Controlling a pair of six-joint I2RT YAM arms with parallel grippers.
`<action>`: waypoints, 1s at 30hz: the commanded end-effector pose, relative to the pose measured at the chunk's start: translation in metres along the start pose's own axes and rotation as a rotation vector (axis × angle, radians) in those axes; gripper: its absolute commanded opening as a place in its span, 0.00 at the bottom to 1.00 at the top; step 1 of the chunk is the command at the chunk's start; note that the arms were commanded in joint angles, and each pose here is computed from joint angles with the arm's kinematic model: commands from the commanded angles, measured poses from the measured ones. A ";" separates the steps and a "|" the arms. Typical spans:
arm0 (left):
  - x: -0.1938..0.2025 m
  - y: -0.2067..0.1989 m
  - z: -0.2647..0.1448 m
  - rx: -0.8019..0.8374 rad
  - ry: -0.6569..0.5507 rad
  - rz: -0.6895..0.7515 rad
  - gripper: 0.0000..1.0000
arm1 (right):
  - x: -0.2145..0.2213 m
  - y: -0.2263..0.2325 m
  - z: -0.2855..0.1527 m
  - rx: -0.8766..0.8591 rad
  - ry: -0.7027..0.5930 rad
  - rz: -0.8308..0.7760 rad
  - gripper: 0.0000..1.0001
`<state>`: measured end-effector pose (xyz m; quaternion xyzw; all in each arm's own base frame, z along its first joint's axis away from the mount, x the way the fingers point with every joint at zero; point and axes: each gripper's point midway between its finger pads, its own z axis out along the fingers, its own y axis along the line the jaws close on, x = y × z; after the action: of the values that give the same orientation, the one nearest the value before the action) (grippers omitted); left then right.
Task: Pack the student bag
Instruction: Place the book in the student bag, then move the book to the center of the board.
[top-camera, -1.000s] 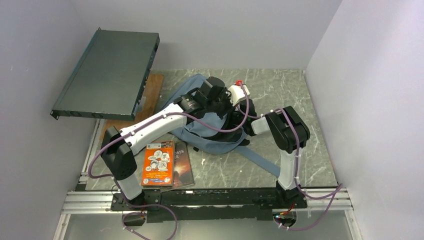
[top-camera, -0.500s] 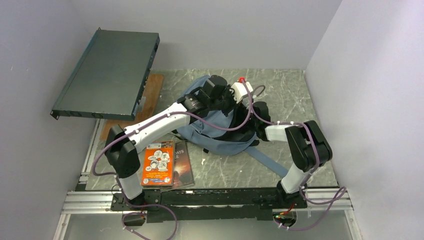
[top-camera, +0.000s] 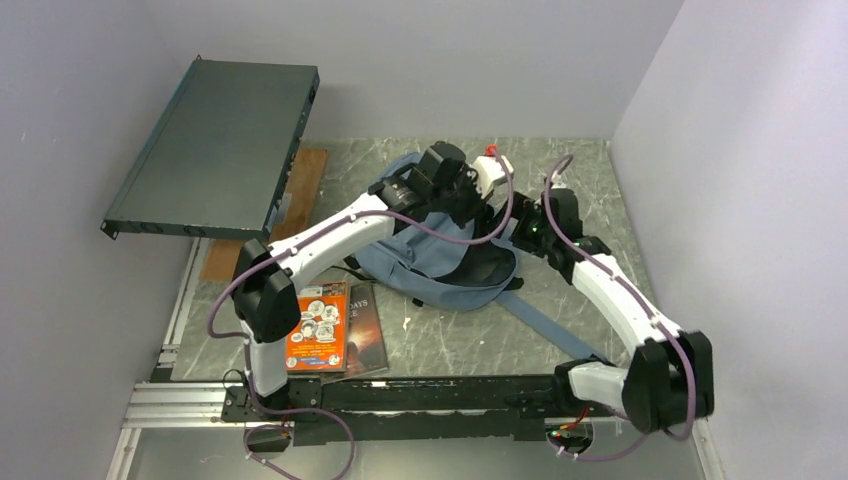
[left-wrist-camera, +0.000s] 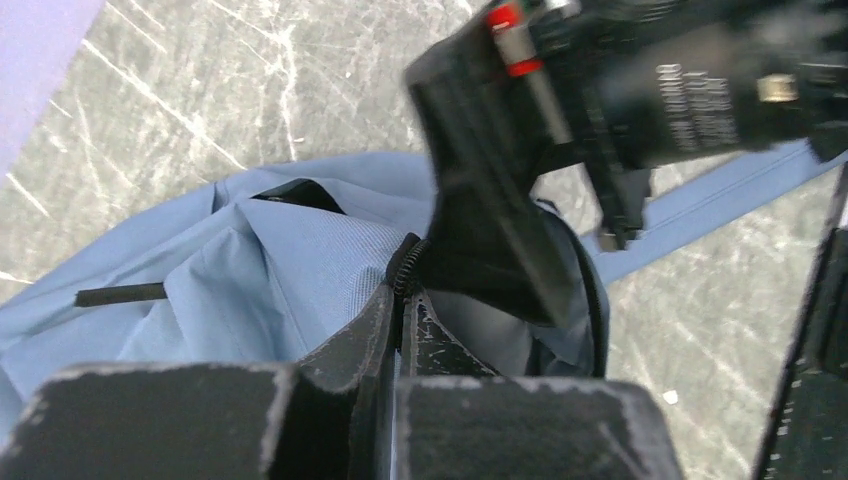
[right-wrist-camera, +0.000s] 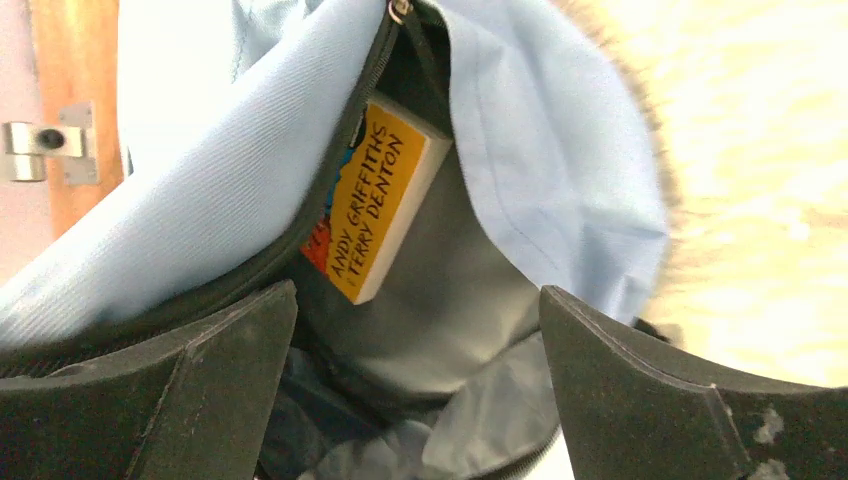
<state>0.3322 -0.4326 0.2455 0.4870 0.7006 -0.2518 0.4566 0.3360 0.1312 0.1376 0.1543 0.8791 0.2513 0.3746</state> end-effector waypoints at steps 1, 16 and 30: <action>-0.026 0.001 -0.015 0.066 -0.019 -0.170 0.10 | -0.026 -0.030 -0.050 0.225 -0.062 -0.174 0.91; -0.050 -0.046 -0.159 0.342 -0.244 -0.437 0.88 | -0.062 0.064 -0.156 -0.084 -0.195 -0.336 0.94; 0.002 -0.059 -0.298 0.004 -0.262 -0.343 0.96 | 0.140 0.256 -0.089 -0.701 0.229 -0.495 0.94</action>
<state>0.1667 -0.2594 0.3846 0.3443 0.6707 -0.4706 0.4584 0.2235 0.3164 0.2412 -0.1672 0.8378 0.3982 0.3342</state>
